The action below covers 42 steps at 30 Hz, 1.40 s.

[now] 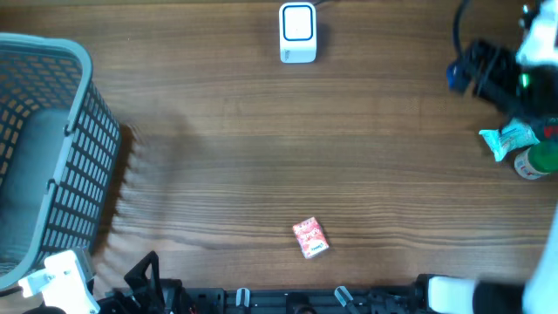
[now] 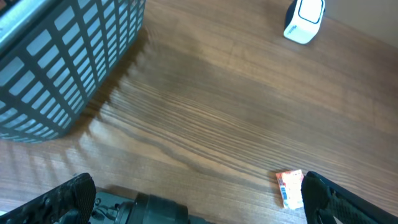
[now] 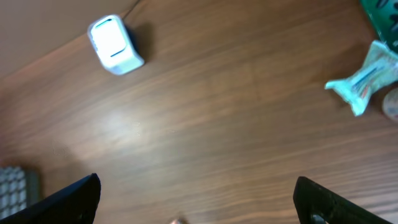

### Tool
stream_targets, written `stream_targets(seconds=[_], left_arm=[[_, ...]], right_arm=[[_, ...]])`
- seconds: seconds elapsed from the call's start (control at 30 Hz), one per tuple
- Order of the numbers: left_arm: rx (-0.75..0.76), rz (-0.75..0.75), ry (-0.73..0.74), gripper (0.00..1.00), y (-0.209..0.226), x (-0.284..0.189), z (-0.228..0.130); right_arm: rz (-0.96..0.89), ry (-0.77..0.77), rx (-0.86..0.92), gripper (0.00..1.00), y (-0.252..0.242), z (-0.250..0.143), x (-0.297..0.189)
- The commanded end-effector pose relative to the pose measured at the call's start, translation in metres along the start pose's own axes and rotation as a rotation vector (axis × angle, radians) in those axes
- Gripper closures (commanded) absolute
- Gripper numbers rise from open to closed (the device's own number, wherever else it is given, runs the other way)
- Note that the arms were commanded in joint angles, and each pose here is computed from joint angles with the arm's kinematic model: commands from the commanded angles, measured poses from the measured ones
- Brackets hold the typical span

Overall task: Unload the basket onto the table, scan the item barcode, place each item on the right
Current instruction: 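Move the pouch right and drop it at the table's right edge, then reach the right gripper to the red-white tissue pack, then grasp the tissue pack with the right gripper and lift it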

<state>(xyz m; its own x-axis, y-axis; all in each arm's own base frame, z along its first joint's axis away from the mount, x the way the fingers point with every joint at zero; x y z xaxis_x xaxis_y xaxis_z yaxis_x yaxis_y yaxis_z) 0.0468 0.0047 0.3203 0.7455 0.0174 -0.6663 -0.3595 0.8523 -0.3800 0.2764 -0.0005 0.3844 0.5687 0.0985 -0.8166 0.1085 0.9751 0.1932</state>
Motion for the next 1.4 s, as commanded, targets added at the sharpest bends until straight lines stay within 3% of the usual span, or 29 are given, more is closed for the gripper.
stream_targets(seconds=[0.0,0.07,0.17,0.3,0.43,0.5,0.53,0.6,0.73,0.83,0.87,0.9,0.93,1.03,1.1,1.2,1.27,1.37], left_arm=[[0.014,0.006,-0.012,0.00,0.001,-0.001,0.001],[0.014,0.006,-0.012,0.00,0.001,-0.001,0.001],[0.014,0.006,-0.012,0.00,0.001,-0.001,0.001],[0.014,0.006,-0.012,0.00,0.001,-0.001,0.001],[0.014,0.006,-0.012,0.00,0.001,-0.001,0.001],[0.014,0.006,-0.012,0.00,0.001,-0.001,0.001],[0.014,0.006,-0.012,0.00,0.001,-0.001,0.001],[0.014,0.006,-0.012,0.00,0.001,-0.001,0.001],[0.014,0.006,-0.012,0.00,0.001,-0.001,0.001],[0.014,0.006,-0.012,0.00,0.001,-0.001,0.001],[0.014,0.006,-0.012,0.00,0.001,-0.001,0.001],[0.014,0.006,-0.012,0.00,0.001,-0.001,0.001],[0.014,0.006,-0.012,0.00,0.001,-0.001,0.001],[0.014,0.006,-0.012,0.00,0.001,-0.001,0.001],[0.014,0.006,-0.012,0.00,0.001,-0.001,0.001],[0.014,0.006,-0.012,0.00,0.001,-0.001,0.001],[0.014,0.006,-0.012,0.00,0.001,-0.001,0.001],[0.014,0.006,-0.012,0.00,0.001,-0.001,0.001]], right_arm=[[-0.078,0.075,0.109,0.00,-0.012,-0.054,0.006],[-0.080,0.135,0.157,0.00,-0.021,-0.102,0.036],[0.273,0.206,0.219,0.00,0.020,-0.165,0.096],[0.352,0.361,0.347,0.00,0.050,-0.219,0.138],[0.475,0.620,0.507,0.01,0.112,-0.270,0.161],[0.310,0.776,0.608,0.06,0.121,-0.321,0.185],[0.199,0.829,0.645,0.18,0.117,-0.342,0.192],[0.043,0.914,0.689,0.20,0.115,-0.372,0.206],[-0.042,0.883,0.691,0.20,0.104,-0.378,0.220],[-0.123,0.777,0.681,0.28,0.087,-0.373,0.229],[-0.149,0.742,0.677,0.37,0.081,-0.372,0.232],[-0.151,0.724,0.675,0.57,0.080,-0.370,0.234],[-0.148,0.720,0.675,0.66,0.080,-0.369,0.235],[-0.129,0.709,0.651,0.72,0.082,-0.367,0.236],[0.051,0.687,0.503,0.89,0.104,-0.355,0.240],[0.248,0.670,0.352,0.77,0.135,-0.335,0.228],[0.263,0.662,0.330,0.62,0.138,-0.327,0.217],[0.247,0.653,0.330,0.55,0.129,-0.325,0.202]])
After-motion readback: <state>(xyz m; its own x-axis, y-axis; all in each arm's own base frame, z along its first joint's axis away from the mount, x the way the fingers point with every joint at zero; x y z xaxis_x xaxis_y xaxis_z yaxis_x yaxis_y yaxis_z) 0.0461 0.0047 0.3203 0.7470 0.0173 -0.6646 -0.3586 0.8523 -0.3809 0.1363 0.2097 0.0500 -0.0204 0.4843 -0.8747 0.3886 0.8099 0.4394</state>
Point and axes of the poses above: each gripper's point midway between its finger pads, its own x axis out along the fingers, its own y axis along the line the jaws close on, z = x × y, the point moved 2 cm from there along -x, back along the fingers, and after that the axes turned 11 degrees about -x, right-handed, at the moved point
